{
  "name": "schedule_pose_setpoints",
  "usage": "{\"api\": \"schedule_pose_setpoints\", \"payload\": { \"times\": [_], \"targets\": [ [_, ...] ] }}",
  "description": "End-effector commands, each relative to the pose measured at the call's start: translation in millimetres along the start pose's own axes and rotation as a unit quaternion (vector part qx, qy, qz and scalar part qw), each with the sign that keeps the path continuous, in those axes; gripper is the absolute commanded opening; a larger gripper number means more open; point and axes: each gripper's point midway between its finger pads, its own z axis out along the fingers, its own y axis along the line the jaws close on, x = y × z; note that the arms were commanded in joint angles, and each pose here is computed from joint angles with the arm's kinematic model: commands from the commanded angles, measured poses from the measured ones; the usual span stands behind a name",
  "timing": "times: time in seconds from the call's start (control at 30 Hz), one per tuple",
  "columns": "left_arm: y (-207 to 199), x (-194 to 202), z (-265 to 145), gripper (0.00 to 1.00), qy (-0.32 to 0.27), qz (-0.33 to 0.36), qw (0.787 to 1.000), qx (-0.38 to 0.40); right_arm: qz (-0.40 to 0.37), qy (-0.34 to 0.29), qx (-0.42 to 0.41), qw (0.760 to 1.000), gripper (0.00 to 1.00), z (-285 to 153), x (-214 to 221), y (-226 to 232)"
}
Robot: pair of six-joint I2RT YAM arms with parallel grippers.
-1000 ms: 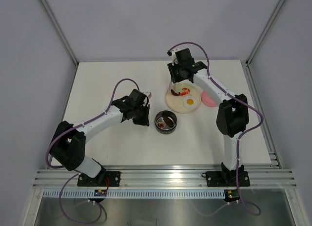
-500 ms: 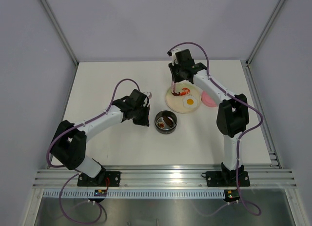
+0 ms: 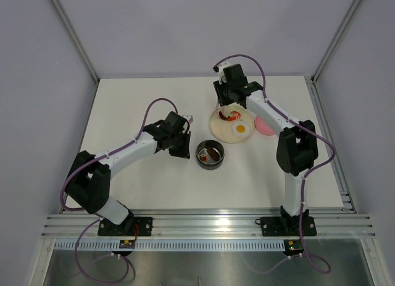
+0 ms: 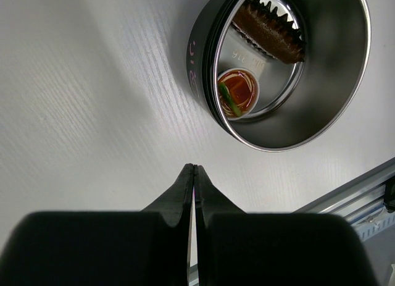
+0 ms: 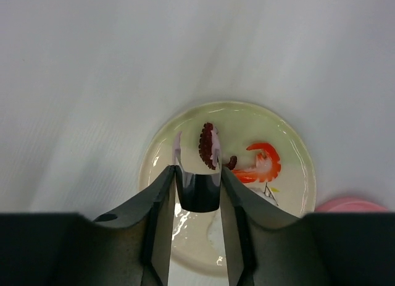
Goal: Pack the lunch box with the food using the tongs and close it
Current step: Pick up the fake food from the plate.
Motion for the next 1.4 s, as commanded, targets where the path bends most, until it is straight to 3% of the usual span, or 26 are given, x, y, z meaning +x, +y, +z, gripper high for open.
{"api": "schedule_pose_setpoints", "payload": {
  "times": [0.0, 0.63, 0.83, 1.03, 1.37],
  "targets": [
    [-5, -15, -4, 0.00, -0.021, 0.010, 1.000, 0.004, -0.001, -0.008, 0.016, 1.000, 0.40, -7, -8, -8],
    [-5, -16, -4, 0.00, -0.021, 0.012, 1.000, 0.005, -0.011, 0.028, 0.024, 0.999, 0.43, 16, 20, -11],
    [-5, -14, -4, 0.00, -0.019, 0.010, 1.000, 0.003, -0.008, 0.034, 0.011, 0.999, 0.26, 19, 23, -6],
    [-4, -14, -4, 0.00, -0.020, 0.011, 1.000, 0.003, -0.003, 0.011, -0.003, 1.000, 0.07, -5, 3, -1],
    [-4, -14, -7, 0.00, -0.025, 0.007, 1.000, 0.003, 0.033, -0.074, -0.030, 0.996, 0.02, -71, -41, 9]
  ]
}}
